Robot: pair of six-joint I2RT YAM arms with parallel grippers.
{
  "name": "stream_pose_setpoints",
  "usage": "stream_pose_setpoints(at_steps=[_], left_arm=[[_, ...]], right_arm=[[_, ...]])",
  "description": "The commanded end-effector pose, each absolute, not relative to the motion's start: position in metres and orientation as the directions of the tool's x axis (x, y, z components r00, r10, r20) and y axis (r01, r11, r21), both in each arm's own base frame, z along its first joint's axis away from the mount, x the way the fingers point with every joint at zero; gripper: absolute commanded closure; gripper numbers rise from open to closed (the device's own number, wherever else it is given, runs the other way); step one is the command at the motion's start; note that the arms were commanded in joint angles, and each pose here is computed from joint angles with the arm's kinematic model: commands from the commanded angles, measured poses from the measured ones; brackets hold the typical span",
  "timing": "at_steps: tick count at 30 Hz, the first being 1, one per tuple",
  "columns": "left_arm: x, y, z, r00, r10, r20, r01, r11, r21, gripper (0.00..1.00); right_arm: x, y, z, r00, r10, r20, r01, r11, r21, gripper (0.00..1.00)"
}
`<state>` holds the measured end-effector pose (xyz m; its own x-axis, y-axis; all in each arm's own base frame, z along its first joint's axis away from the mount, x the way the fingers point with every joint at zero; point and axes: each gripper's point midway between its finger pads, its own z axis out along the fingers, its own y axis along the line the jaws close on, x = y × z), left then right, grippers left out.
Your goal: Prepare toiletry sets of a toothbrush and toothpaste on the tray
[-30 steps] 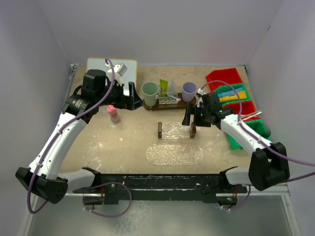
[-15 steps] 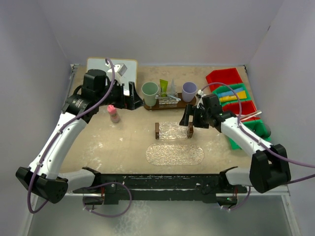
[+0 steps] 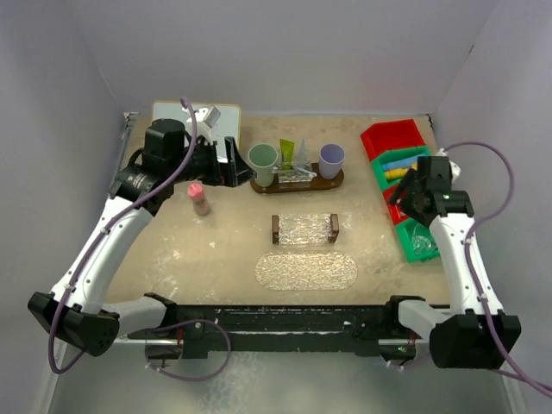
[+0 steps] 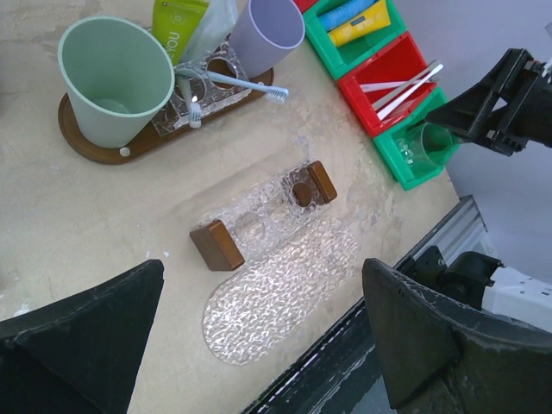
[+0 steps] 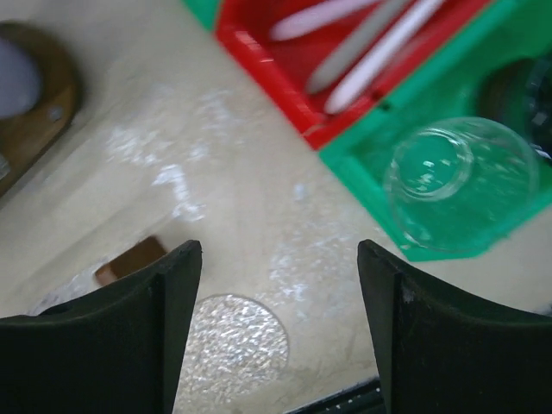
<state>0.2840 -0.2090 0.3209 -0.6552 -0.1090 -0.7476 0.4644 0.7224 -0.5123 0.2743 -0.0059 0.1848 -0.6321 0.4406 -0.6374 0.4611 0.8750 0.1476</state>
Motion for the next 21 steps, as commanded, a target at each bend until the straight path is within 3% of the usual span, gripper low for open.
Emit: stream_pose_setpoints(at_steps=[1, 5, 10, 14, 21], left_arm=[[0.284, -0.216, 0.341, -0.615, -0.161, -0.772, 0.499, 0.678, -0.539, 0.07], [0.286, -0.214, 0.341, -0.603, -0.154, -0.783, 0.503, 0.689, -0.522, 0.07], [0.290, -0.211, 0.339, -0.596, -0.132, -0.792, 0.500, 0.710, -0.496, 0.07], [0.292, -0.207, 0.339, -0.589, -0.112, -0.800, 0.500, 0.727, -0.470, 0.07], [0.295, -0.204, 0.335, -0.589, -0.086, -0.803, 0.500, 0.742, -0.446, 0.06]], right_arm=[[0.239, -0.052, 0.162, -0.641, 0.558, -0.527, 0.628, 0.776, 0.058, 0.27], [0.251, -0.061, 0.154, -0.694, 0.494, -0.524, 0.575, 0.818, 0.010, 0.30], [0.242, -0.092, 0.131, -0.744, 0.449, -0.495, 0.597, 0.780, -0.190, 0.32], [0.254, -0.095, 0.113, -0.775, 0.421, -0.472, 0.563, 0.799, -0.212, 0.35], [0.269, -0.085, 0.089, -0.793, 0.422, -0.440, 0.532, 0.831, -0.161, 0.57]])
